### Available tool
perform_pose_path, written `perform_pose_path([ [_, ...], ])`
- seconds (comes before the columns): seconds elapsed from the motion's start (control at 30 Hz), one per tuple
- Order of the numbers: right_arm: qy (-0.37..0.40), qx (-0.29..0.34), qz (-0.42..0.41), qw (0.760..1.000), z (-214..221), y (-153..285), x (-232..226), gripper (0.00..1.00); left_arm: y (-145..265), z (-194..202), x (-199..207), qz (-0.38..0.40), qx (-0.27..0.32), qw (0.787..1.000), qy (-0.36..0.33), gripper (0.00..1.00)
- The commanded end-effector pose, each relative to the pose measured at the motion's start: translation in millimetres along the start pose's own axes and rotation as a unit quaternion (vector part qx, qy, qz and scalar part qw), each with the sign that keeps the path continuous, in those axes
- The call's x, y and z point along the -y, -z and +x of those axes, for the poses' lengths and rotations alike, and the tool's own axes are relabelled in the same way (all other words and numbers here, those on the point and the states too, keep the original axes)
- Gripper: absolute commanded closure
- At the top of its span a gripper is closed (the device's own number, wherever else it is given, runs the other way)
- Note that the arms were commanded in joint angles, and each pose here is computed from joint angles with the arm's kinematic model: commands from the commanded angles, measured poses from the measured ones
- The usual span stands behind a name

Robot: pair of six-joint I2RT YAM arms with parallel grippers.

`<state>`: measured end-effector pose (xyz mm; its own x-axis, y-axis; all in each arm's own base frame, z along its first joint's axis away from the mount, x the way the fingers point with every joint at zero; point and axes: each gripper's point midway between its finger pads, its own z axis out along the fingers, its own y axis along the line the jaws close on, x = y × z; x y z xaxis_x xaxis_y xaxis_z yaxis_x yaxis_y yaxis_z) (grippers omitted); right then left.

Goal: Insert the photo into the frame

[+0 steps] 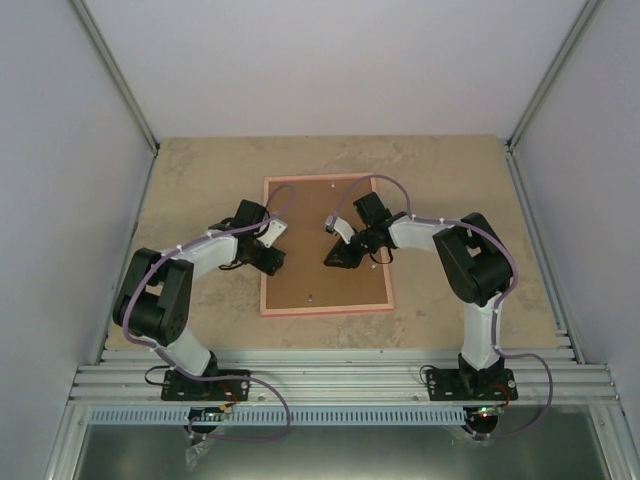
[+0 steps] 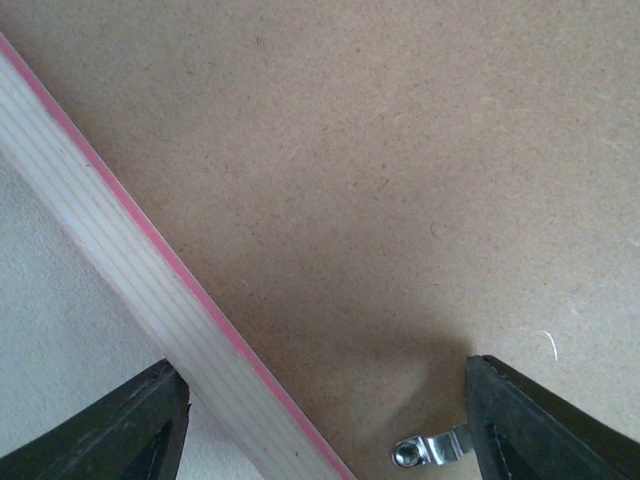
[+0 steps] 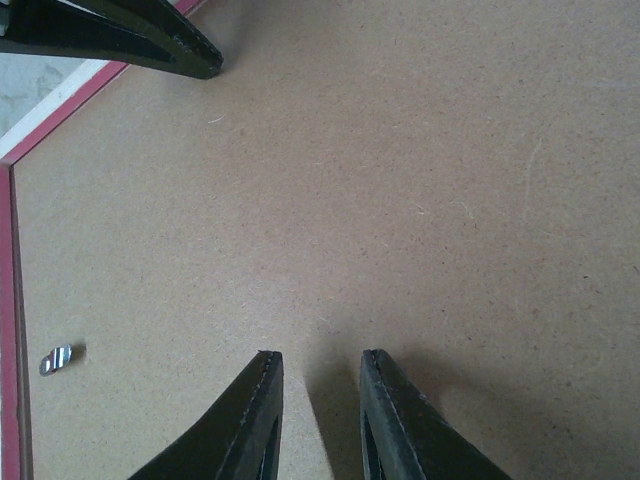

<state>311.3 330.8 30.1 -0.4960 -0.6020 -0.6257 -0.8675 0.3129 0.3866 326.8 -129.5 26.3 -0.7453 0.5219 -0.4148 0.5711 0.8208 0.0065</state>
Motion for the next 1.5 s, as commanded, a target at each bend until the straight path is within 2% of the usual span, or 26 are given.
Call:
perform_pose_path([
  [0.0,-0.022,-0.051,0.034,0.998,38,-12,15,0.76,0,32,-7,-0.027,-0.066,0.997,-0.041,0.26],
  [0.27,-0.022,-0.051,0.036,0.998,40,-11,17,0.77,4,40,-14,-0.044,-0.09,0.992,-0.083,0.37],
  [0.53,-0.023,-0.052,0.041,0.998,42,-10,20,0.78,8,47,-22,-0.062,-0.112,0.983,-0.135,0.38],
  [0.63,-0.024,-0.051,0.04,0.998,41,-11,20,0.78,16,32,-12,-0.034,-0.087,0.989,-0.117,0.3],
  [0.8,-0.029,-0.051,0.038,0.998,42,-12,20,0.78,22,5,1,0.003,-0.042,0.997,-0.068,0.29],
  [0.97,-0.031,-0.052,0.038,0.997,43,-12,20,0.78,21,-1,8,0.022,-0.028,0.999,-0.039,0.27],
  [1.1,-0.032,-0.051,0.038,0.997,43,-13,21,0.78,18,-3,3,0.007,-0.016,1.0,-0.017,0.25],
  [1.27,-0.034,-0.051,0.036,0.997,43,-14,21,0.79,9,-4,-4,-0.009,-0.018,1.0,0.002,0.23],
  [1.47,-0.032,-0.051,0.039,0.997,43,-13,21,0.79,1,16,0,-0.005,-0.051,0.999,-0.018,0.22],
])
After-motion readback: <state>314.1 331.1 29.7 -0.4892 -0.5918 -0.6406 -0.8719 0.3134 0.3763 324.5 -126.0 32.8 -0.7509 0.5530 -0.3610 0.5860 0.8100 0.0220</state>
